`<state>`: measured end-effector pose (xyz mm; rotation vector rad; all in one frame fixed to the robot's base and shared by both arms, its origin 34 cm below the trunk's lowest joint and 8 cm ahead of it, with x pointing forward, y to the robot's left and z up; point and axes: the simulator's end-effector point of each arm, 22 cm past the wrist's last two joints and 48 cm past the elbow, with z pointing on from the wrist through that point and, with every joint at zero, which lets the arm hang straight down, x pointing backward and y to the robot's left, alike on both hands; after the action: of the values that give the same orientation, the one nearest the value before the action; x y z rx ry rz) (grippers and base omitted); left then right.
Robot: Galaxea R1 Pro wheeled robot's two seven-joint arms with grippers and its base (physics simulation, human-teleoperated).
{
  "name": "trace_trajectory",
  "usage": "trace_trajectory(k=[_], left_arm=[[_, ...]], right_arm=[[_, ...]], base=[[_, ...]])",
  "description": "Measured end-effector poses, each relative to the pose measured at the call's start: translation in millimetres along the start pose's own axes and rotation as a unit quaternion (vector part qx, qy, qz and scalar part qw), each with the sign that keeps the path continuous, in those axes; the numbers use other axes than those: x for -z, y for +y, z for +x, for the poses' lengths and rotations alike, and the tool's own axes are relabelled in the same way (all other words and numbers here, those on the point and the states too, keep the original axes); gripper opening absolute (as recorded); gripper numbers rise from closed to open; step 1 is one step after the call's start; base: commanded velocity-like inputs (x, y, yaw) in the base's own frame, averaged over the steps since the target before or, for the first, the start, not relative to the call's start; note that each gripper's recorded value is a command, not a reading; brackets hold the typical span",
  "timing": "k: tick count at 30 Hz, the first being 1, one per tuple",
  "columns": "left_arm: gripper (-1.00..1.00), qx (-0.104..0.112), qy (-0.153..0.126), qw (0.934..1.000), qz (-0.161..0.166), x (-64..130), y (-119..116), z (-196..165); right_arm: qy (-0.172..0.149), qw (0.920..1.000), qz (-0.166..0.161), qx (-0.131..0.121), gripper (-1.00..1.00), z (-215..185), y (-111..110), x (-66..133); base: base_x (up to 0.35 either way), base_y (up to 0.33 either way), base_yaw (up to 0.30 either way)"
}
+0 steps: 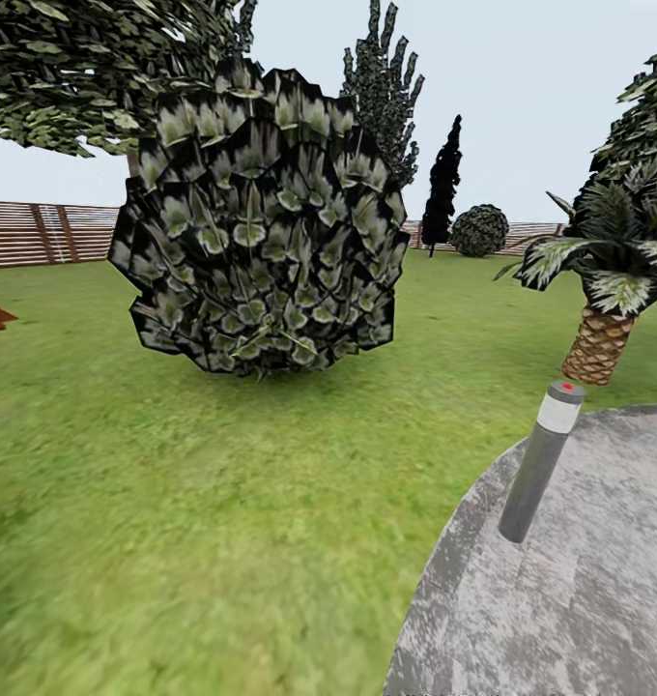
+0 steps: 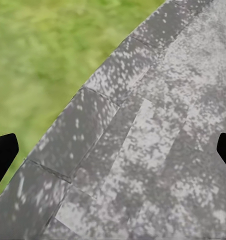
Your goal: Pick up the pesticide atomizer in the garden and spray insectifuge to fully cover both potted plants in the garden.
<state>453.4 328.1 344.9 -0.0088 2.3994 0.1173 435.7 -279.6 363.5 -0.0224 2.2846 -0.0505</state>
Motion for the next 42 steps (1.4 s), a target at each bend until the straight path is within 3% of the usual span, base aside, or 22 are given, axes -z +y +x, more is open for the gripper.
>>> trace_trajectory(k=[34,42], left_arm=[[1.00,-0.002,0.009,1.0000,0.003,-40.5,-9,65],[1.00,-0.002,0.012,0.9999,0.002,-40.7,-8,68]], right_arm=[[0.007,1.0000,-0.001,-0.002,1.00,67,5,-33.2],[0.011,0.9999,-0.001,-0.002,1.00,71,5,-32.9]], base=[[0.000,0.000,-0.006],[0.246,0.000,0.000]])
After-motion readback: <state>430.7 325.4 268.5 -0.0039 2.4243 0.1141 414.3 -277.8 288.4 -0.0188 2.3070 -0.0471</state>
